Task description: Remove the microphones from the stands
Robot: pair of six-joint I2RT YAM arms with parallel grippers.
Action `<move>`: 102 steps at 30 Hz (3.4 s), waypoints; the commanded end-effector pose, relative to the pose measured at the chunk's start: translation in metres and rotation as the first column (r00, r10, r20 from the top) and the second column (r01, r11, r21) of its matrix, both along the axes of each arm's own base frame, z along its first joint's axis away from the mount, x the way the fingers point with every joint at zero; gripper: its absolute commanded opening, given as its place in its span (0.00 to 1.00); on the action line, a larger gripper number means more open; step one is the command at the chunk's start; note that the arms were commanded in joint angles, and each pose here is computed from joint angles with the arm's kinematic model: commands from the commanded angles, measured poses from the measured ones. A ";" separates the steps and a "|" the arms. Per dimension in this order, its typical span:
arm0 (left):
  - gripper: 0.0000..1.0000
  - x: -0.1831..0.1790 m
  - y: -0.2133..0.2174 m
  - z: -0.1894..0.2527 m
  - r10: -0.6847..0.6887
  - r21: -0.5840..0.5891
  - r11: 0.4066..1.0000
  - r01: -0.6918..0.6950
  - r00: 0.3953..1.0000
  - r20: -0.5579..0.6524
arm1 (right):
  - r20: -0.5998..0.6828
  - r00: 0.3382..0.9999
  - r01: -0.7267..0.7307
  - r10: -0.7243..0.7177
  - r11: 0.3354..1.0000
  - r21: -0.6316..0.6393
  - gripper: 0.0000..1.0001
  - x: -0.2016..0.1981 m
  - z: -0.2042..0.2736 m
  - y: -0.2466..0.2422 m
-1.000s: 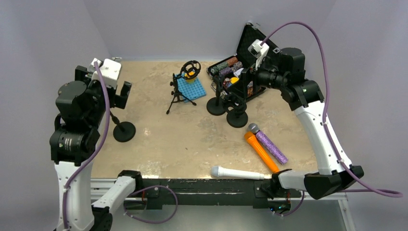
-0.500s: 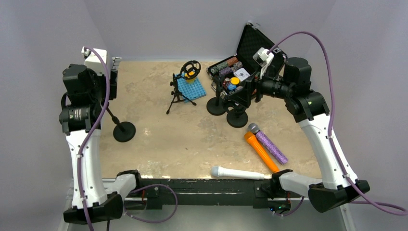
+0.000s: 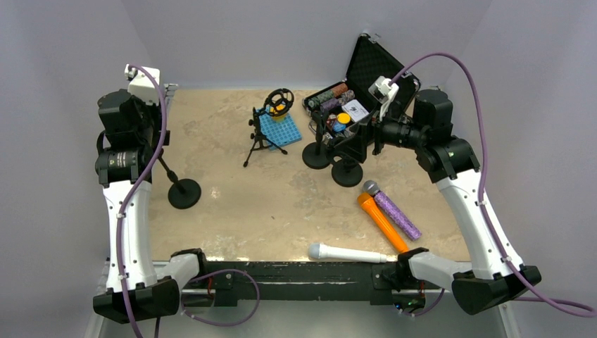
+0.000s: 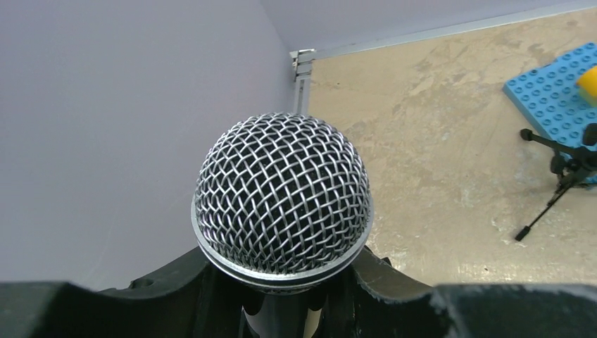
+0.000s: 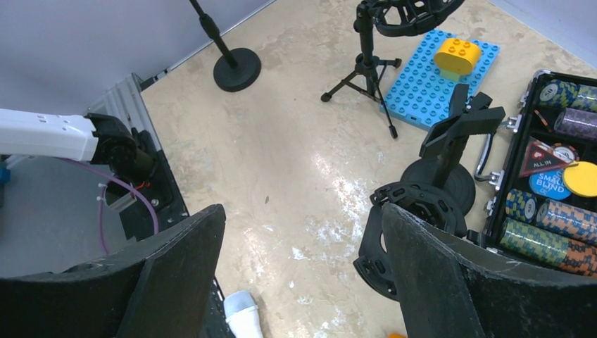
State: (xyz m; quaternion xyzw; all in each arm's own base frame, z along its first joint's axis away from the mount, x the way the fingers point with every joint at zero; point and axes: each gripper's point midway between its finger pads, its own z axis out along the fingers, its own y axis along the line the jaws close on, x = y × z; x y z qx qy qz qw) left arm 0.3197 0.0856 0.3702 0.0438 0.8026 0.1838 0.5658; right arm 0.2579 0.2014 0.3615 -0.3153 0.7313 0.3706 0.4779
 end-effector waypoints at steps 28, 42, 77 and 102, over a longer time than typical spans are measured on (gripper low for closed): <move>0.00 -0.069 -0.284 0.027 -0.903 -0.433 0.158 0.887 0.308 0.300 | 0.255 0.873 -0.423 0.417 0.906 -0.034 0.99 -0.024 0.005 0.118; 0.00 -0.051 -0.287 0.019 -0.854 -0.449 0.208 0.869 0.385 0.350 | 0.176 0.825 -0.550 0.537 0.835 0.028 0.99 -0.039 -0.008 0.173; 0.00 -0.065 -0.283 0.068 -0.839 -0.353 0.201 0.914 0.347 0.419 | 0.095 0.827 -0.557 0.554 0.830 0.007 0.22 -0.036 -0.045 0.188; 0.00 -0.076 -0.281 0.052 -0.853 -0.352 0.200 0.915 0.339 0.397 | 0.077 0.817 -0.574 0.571 0.818 0.021 0.00 -0.038 -0.049 0.202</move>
